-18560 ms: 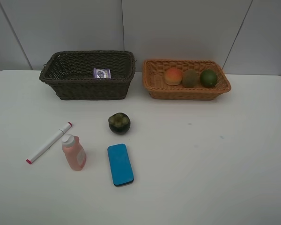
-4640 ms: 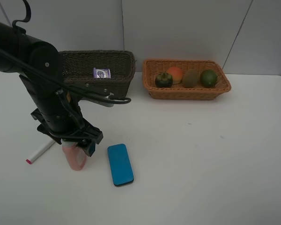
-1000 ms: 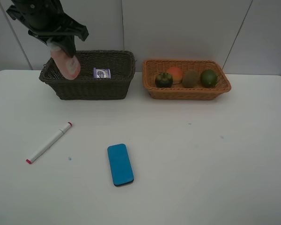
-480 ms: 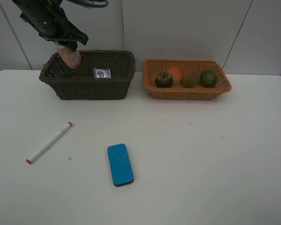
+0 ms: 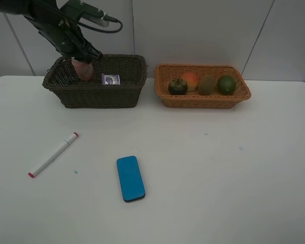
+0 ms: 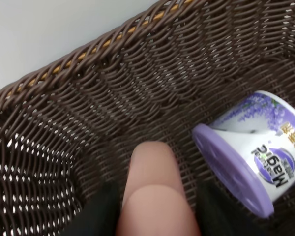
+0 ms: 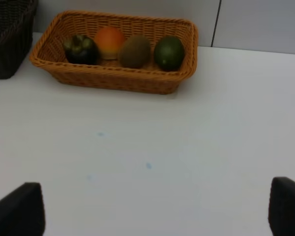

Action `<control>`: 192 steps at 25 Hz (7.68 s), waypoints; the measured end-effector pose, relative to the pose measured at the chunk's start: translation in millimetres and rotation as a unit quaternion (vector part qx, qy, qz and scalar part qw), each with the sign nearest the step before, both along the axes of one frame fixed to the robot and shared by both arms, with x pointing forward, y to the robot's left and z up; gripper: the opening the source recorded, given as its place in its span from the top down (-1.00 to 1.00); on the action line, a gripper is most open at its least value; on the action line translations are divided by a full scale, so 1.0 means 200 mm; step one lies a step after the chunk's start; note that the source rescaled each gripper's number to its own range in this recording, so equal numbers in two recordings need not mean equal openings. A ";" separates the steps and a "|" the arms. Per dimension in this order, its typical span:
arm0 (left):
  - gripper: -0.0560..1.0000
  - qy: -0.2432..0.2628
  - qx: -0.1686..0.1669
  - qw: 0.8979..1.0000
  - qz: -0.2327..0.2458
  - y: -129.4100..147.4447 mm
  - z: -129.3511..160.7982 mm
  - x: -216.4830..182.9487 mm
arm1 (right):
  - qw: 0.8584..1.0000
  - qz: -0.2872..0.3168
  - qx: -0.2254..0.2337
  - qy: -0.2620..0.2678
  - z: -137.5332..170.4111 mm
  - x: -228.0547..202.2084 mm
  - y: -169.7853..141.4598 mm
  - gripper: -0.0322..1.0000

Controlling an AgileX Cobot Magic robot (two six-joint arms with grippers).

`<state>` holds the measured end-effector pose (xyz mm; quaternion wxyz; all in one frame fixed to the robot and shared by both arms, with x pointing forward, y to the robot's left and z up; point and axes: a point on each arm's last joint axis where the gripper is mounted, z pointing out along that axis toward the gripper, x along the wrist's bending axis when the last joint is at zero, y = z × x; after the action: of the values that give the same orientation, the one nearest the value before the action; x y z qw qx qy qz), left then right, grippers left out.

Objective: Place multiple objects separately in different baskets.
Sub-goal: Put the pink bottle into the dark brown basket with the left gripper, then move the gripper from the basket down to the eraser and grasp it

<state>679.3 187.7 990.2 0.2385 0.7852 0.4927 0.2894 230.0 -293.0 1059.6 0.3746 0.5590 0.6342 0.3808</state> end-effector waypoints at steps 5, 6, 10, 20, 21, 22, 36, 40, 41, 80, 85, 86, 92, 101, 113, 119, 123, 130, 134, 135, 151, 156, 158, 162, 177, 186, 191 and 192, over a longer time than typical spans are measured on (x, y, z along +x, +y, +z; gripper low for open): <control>0.37 -0.008 -0.003 1.000 -0.002 0.00 0.00 0.01 | 1.000 0.000 0.000 0.000 0.00 0.00 0.00 -0.99; 0.37 -0.010 -0.004 1.000 -0.003 0.00 0.00 0.01 | 1.000 0.000 0.000 0.000 0.00 0.00 0.00 -0.99; 0.37 -0.012 -0.005 1.000 -0.003 0.00 0.00 0.01 | 1.000 0.000 0.000 0.000 0.00 0.00 0.00 -0.99; 0.37 -0.010 -0.004 1.000 -0.002 0.00 0.00 0.01 | 1.000 0.000 0.000 0.000 0.00 0.00 0.00 -0.99; 0.37 -0.009 -0.004 1.000 -0.002 0.00 0.00 0.01 | 1.000 0.000 0.000 0.000 0.00 0.00 0.00 -0.99; 0.37 -0.009 -0.005 1.000 -0.001 0.00 0.00 0.01 | 1.000 0.000 0.000 0.000 0.00 0.00 0.00 -0.99; -0.84 -0.004 -0.008 1.000 0.002 0.00 0.00 0.01 | 1.000 0.000 0.000 0.000 0.00 0.00 0.00 -0.99; -0.85 -0.002 -0.009 1.000 0.003 0.00 -0.01 0.01 | 1.000 0.000 0.000 0.000 0.00 0.00 0.00 -0.99; -0.85 -0.001 -0.010 1.000 0.003 0.00 -0.01 0.00 | 1.000 0.000 0.000 0.000 0.00 0.00 0.00 -0.99; -0.86 0.183 -0.060 0.979 0.068 -0.52 0.17 -0.50 | 1.000 0.000 0.000 0.000 0.00 0.00 0.00 -0.99; -0.86 0.213 -0.055 0.972 0.082 -0.61 0.16 -0.60 | 1.000 0.000 0.000 0.000 0.00 0.00 0.00 -0.99; -0.86 0.219 -0.055 0.970 0.085 -0.62 0.16 -0.62 | 1.000 0.000 0.000 0.000 0.00 0.00 0.00 -0.99; -0.86 0.275 -0.091 0.944 0.156 -0.70 0.15 -0.72 | 1.000 0.000 0.000 0.000 0.00 0.00 0.00 -0.99; -0.86 0.336 -0.172 0.886 0.268 -0.74 0.12 -0.78 | 1.000 0.000 0.000 0.000 0.00 0.00 0.00 -0.99; -0.86 0.356 -0.163 0.877 0.279 -0.80 -0.04 -0.76 | 1.000 0.000 0.000 0.000 0.00 0.00 0.00 -0.99; -0.86 0.362 -0.145 0.873 0.294 -0.80 -0.13 -0.77 | 1.000 0.000 0.000 0.000 0.00 0.00 0.00 -0.99; -0.86 0.360 -0.159 0.856 0.335 -0.80 -0.17 -0.78 | 1.000 0.000 0.000 0.000 0.00 0.00 0.00 -0.99; -0.86 0.350 -0.161 0.853 0.351 -0.76 -0.27 -0.81 | 1.000 0.000 0.000 0.000 0.00 0.00 0.00 -0.99; -0.86 0.346 -0.170 0.852 0.353 -0.74 -0.34 -0.83 | 1.000 0.000 0.000 0.000 0.00 0.00 0.00 -0.99; -0.86 0.346 -0.170 0.852 0.353 -0.74 -0.34 -0.83 | 1.000 0.000 0.000 0.000 0.00 0.00 0.00 -0.99; -0.86 0.342 -0.176 0.853 0.353 -0.74 -0.44 -0.84 | 1.000 0.000 0.000 0.000 0.00 0.00 0.00 -0.99; -0.86 0.342 -0.174 0.853 0.355 -0.72 -0.47 -0.85 | 1.000 0.000 0.000 0.000 0.00 0.00 0.00 -0.99; -0.86 0.342 -0.173 0.852 0.355 -0.71 -0.49 -0.87 | 1.000 0.000 0.000 0.000 0.00 0.00 0.00 -0.99; -0.86 0.342 -0.174 0.852 0.356 -0.69 -0.52 -0.88 | 1.000 0.000 0.000 0.000 0.00 0.00 0.00 -0.99; -0.86 0.352 -0.157 0.847 0.367 -0.70 -0.63 -0.88 | 1.000 0.000 0.000 0.000 0.00 0.00 0.00 -0.99; -0.86 0.350 -0.156 0.854 0.351 -0.70 -0.64 -0.88 | 1.000 0.000 0.000 0.000 0.00 0.00 0.00 -0.99; -0.86 0.350 -0.154 0.856 0.347 -0.70 -0.64 -0.88 | 1.000 0.000 0.000 0.000 0.00 0.00 0.00 -0.99; -0.86 0.350 -0.154 0.856 0.346 -0.70 -0.64 -0.88 | 1.000 0.000 0.000 0.000 0.00 0.00 0.00 -0.99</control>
<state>503.9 47.8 862.9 0.0525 0.5665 0.8221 -0.0205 230.0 -293.0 1059.6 0.3746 0.5590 0.6342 0.3808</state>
